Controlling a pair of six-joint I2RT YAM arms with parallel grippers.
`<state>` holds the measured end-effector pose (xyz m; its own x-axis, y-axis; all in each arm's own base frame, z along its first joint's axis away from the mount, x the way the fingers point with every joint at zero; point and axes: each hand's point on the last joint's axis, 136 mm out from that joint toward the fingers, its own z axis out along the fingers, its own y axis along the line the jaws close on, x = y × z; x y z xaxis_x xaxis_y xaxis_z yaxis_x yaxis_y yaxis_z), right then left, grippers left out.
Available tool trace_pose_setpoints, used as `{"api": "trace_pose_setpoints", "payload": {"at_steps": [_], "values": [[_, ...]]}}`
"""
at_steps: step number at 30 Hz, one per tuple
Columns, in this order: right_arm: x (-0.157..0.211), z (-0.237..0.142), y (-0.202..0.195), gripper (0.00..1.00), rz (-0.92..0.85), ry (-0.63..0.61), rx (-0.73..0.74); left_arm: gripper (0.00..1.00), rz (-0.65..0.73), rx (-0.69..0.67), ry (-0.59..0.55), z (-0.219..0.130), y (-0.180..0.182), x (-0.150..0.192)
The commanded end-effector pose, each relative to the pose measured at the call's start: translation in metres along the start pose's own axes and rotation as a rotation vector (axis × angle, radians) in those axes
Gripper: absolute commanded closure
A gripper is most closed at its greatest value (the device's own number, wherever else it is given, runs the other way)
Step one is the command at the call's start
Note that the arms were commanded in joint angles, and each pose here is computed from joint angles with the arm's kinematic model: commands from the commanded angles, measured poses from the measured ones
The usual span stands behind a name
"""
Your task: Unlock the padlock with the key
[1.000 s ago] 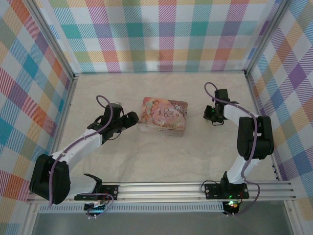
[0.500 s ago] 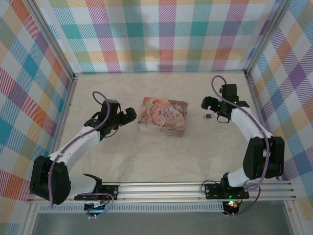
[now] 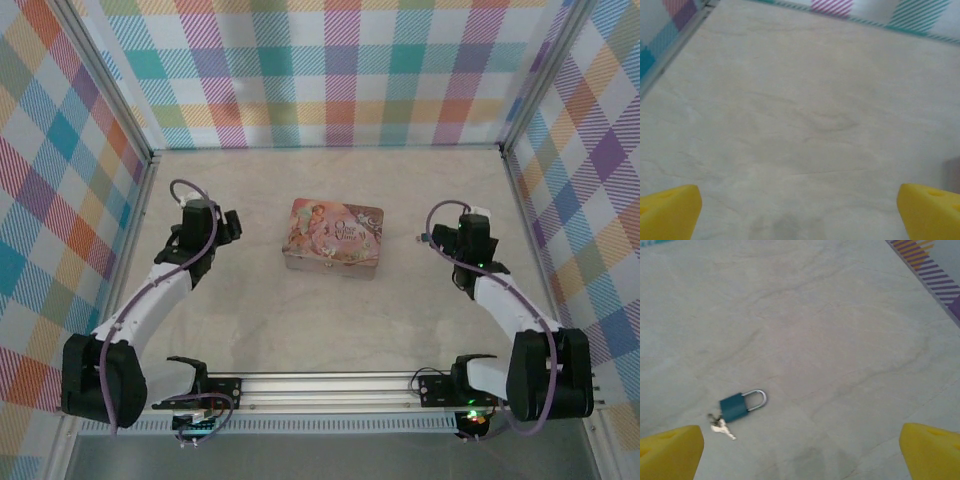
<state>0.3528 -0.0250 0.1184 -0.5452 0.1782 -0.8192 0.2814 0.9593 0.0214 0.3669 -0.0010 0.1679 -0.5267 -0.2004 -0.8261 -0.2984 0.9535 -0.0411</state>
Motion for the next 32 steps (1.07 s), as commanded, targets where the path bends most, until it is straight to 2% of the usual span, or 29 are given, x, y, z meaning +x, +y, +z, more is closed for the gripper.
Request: {"api": "trace_pose_setpoints", "payload": {"at_steps": [1,5,8,12,13,14,15,16,32], "values": [[-0.03,0.009,-0.001,0.0,-0.004,-0.186,0.015,0.0,0.023,-0.081,-0.071,0.027,0.024,0.002],[-0.017,0.028,0.01,0.0,-0.021,-0.22,-0.037,0.0,0.037,-0.063,-0.098,0.053,0.02,0.025],[-0.01,0.035,0.019,0.0,-0.031,-0.26,-0.094,0.0,0.059,-0.003,-0.134,0.06,0.011,0.037],[-0.002,0.035,0.046,0.0,-0.115,-0.242,-0.242,0.0,0.042,0.016,-0.219,0.066,0.013,0.043],[0.005,0.039,0.052,0.0,-0.136,-0.239,-0.275,0.0,0.075,0.08,-0.184,0.068,0.001,0.05],[0.001,0.04,0.051,0.0,-0.129,-0.274,-0.271,0.0,0.108,0.135,-0.179,0.071,-0.008,0.057],[0.003,0.041,0.042,0.0,-0.101,-0.239,-0.224,0.0,0.114,0.155,-0.211,0.071,-0.011,0.056],[0.003,0.043,0.037,0.0,-0.079,-0.249,-0.203,0.0,0.104,0.138,-0.182,0.072,-0.008,0.057],[0.002,0.042,0.039,0.0,-0.087,-0.248,-0.21,0.0,0.098,0.133,-0.191,0.071,-0.006,0.057]]}}
